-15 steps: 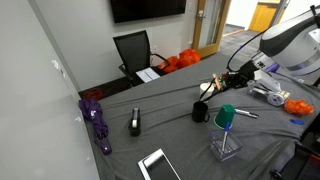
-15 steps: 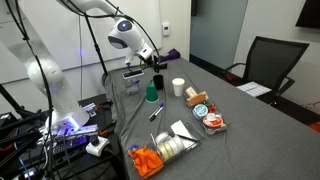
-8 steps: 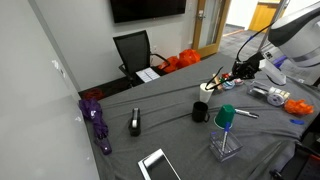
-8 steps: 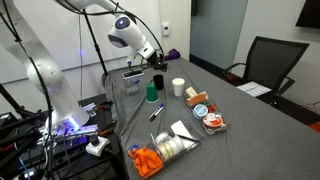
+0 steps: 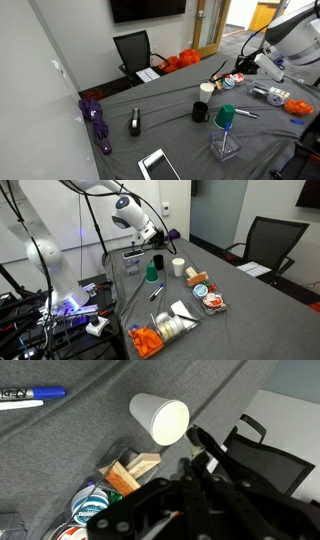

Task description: Move the tongs to the white cup

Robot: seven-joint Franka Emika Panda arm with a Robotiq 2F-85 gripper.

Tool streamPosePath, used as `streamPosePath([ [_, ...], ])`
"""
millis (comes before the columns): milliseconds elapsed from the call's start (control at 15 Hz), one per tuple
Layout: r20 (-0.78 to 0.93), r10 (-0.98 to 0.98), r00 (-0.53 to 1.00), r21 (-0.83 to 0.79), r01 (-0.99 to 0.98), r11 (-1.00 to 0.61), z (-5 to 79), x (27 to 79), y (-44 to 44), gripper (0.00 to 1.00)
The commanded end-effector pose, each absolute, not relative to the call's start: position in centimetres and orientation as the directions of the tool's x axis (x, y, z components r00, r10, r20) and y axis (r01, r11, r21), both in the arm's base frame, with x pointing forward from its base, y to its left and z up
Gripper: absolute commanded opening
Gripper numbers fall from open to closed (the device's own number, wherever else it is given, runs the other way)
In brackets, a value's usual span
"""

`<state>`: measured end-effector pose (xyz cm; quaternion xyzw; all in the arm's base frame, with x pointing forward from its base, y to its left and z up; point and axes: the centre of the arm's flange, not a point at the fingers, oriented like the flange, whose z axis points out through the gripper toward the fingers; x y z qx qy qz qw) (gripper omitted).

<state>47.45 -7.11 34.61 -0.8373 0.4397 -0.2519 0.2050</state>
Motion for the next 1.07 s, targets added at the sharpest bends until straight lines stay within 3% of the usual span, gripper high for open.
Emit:
streamPosePath([
  [0,0.234,-0.883,0.408,-0.544,-0.698,-0.466,32.6,50.6,-6.8,0.01],
  [1000,0.107,-0.926,0.362,-0.420,-0.828,-0.372,27.0,57.1,-3.3,0.01],
])
